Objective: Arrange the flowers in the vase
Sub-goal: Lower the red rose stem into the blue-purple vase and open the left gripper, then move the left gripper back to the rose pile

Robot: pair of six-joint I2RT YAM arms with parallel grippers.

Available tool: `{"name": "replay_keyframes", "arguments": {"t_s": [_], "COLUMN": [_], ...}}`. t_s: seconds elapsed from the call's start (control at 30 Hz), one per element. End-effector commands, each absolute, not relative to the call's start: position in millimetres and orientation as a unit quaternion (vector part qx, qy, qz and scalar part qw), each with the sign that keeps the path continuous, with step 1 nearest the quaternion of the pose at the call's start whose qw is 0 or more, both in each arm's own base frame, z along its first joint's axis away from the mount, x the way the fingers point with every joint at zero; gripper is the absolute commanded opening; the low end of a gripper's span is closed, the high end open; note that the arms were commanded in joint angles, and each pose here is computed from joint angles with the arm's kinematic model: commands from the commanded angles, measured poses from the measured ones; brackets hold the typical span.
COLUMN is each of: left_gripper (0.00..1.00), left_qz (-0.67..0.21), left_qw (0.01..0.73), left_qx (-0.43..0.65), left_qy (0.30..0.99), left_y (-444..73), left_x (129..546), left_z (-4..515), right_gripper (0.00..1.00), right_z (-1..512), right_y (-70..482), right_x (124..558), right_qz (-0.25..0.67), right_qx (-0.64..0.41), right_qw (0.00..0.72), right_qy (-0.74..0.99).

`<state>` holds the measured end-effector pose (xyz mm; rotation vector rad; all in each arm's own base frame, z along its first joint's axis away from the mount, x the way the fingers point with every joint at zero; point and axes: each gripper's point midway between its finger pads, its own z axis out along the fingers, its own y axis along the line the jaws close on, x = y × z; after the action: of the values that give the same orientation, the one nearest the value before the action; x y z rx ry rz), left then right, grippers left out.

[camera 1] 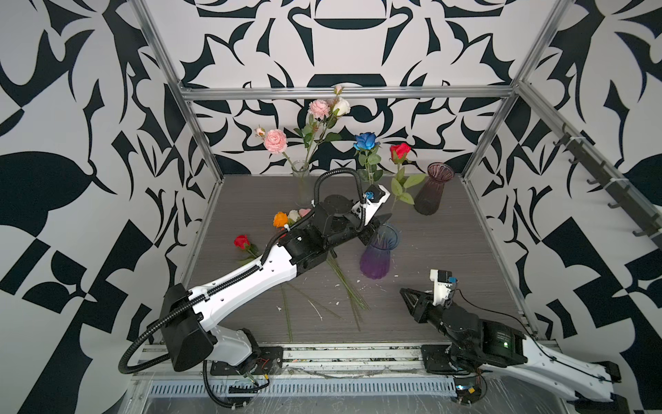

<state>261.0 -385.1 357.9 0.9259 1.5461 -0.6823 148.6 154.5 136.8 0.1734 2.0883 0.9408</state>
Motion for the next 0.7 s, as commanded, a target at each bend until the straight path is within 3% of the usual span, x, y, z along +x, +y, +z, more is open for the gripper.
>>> {"name": "replay_keyframes", "arguments": {"t_s": [0.0, 0.37, 0.67], "left_gripper": [0.38, 0.43, 0.43], "left_qz": [-0.291, -0.294, -0.217], "left_qw": [0.589, 0.575, 0.482], "left_qx": [0.374, 0.289, 0.126], "left_qy": [0.654, 0.706, 0.840], "left_y": [-370.4, -308.3, -203.2], "left_x": [260.2, 272.2, 296.7], "left_z": [366.3, 329.7, 244.1], "right_gripper": [0.32, 0.31, 0.31], "right_z": [143.2, 142.1, 141.2], "right_y": [151.9, 151.5, 151.8], "right_x": [151.1, 151.2, 151.6], "right_qz": [0.378, 0.376, 0.376], "right_qx": [0.080, 0.082, 0.083], "right_qw": [0.418, 0.418, 0.418], "right_qy": [0.822, 0.823, 0.823]}}
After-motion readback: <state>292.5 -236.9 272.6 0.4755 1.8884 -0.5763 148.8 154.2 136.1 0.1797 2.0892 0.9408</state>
